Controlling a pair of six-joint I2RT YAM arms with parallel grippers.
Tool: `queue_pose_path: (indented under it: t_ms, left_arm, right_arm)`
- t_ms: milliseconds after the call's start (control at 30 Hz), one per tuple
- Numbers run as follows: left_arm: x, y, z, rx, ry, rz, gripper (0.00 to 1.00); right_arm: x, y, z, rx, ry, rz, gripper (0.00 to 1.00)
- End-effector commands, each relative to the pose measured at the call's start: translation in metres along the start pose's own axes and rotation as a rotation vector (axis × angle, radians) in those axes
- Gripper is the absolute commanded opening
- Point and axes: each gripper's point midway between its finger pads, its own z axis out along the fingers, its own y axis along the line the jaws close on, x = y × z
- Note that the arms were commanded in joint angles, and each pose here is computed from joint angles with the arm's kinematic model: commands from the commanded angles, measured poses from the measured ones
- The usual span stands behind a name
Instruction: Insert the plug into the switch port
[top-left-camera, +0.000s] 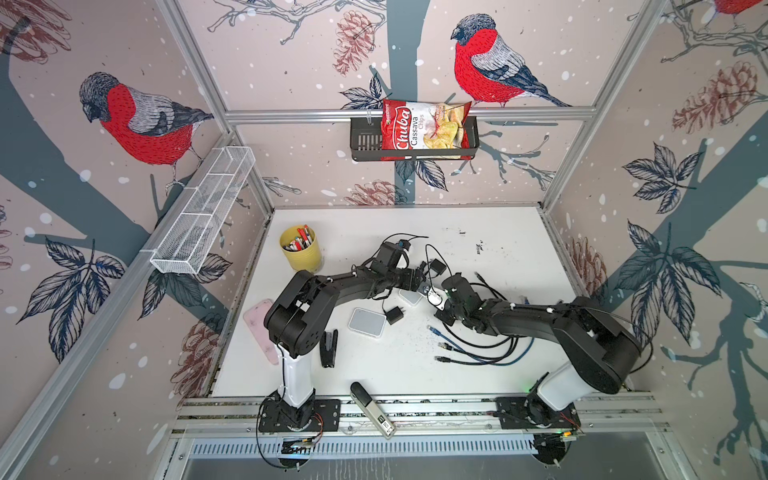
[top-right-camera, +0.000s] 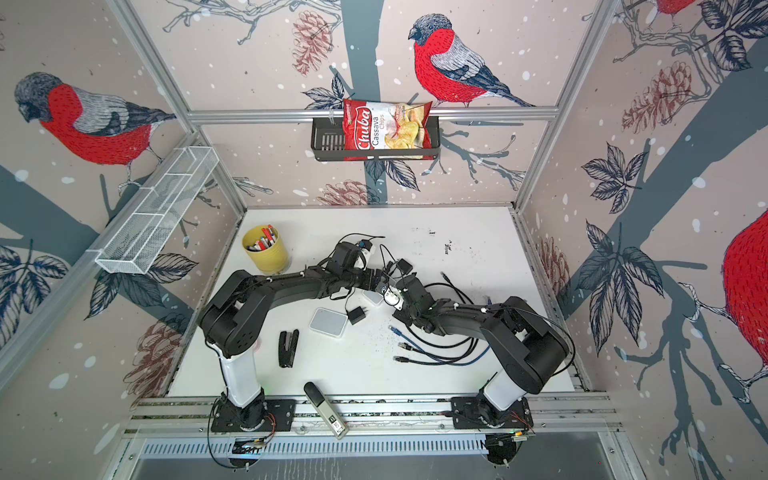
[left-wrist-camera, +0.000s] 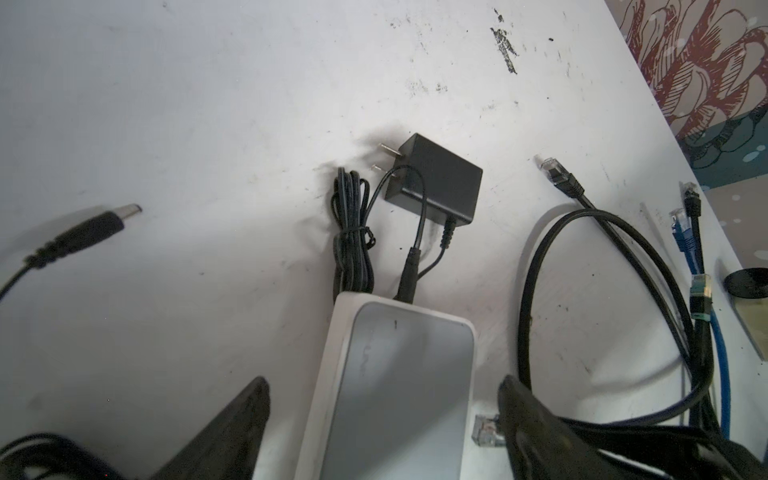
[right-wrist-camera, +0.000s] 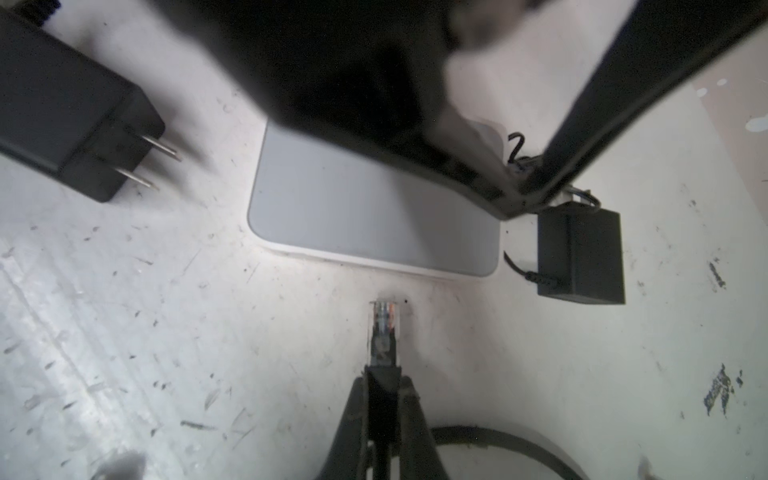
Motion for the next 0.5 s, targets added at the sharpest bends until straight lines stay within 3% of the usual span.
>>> queue_pose_path:
  t_ms: [0,467]
  left_arm:
    - [-0.003,-0.004,0.003,0.023,-0.009,0.003,0.85]
    - [0.008,-0.003,0.008,0.036,0.01,-0.013,0.84]
  right_arm:
    - [-0.014,-0.001,0.003,-0.009,-0.041,-0.01,0.01]
    - [-0.025,-0.009,0.015,0.015,-0.045,-0.002,0.01]
